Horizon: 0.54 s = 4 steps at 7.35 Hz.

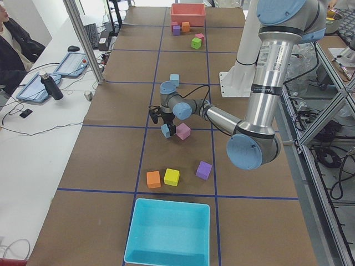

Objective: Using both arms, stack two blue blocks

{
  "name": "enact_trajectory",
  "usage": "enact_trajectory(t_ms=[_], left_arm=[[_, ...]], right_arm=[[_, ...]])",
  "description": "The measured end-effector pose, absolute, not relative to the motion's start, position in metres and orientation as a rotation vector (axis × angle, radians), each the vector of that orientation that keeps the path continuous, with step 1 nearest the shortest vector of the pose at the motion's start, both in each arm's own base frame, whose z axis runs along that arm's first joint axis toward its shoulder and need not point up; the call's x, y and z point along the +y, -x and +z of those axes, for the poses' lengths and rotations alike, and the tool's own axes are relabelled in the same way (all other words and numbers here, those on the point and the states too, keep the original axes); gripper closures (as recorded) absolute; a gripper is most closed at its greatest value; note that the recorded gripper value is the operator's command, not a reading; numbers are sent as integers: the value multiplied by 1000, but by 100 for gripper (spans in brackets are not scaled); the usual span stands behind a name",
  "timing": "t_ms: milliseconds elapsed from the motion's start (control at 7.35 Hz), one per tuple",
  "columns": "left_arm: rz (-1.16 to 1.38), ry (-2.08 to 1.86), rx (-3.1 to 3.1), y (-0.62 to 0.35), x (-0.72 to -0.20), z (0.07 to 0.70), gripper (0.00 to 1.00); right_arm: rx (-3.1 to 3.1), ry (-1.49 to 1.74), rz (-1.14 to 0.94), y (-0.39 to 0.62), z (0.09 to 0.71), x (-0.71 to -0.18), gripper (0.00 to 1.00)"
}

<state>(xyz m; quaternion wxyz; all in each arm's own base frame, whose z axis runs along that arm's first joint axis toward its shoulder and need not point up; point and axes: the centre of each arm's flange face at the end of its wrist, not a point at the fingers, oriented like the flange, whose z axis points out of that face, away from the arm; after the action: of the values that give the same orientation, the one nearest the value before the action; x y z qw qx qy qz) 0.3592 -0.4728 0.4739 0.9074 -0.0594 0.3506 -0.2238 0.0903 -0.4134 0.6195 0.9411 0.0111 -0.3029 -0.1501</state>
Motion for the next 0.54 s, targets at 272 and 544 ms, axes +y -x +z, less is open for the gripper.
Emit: enact_trajectory(t_ms=[272, 544], left_arm=[[-431, 109, 730, -366, -478, 482, 21], [-401, 98, 730, -366, -478, 486, 74]], right_arm=[[-618, -22, -306, -90, 620, -413, 0], [-618, -22, -306, -90, 620, -413, 0]])
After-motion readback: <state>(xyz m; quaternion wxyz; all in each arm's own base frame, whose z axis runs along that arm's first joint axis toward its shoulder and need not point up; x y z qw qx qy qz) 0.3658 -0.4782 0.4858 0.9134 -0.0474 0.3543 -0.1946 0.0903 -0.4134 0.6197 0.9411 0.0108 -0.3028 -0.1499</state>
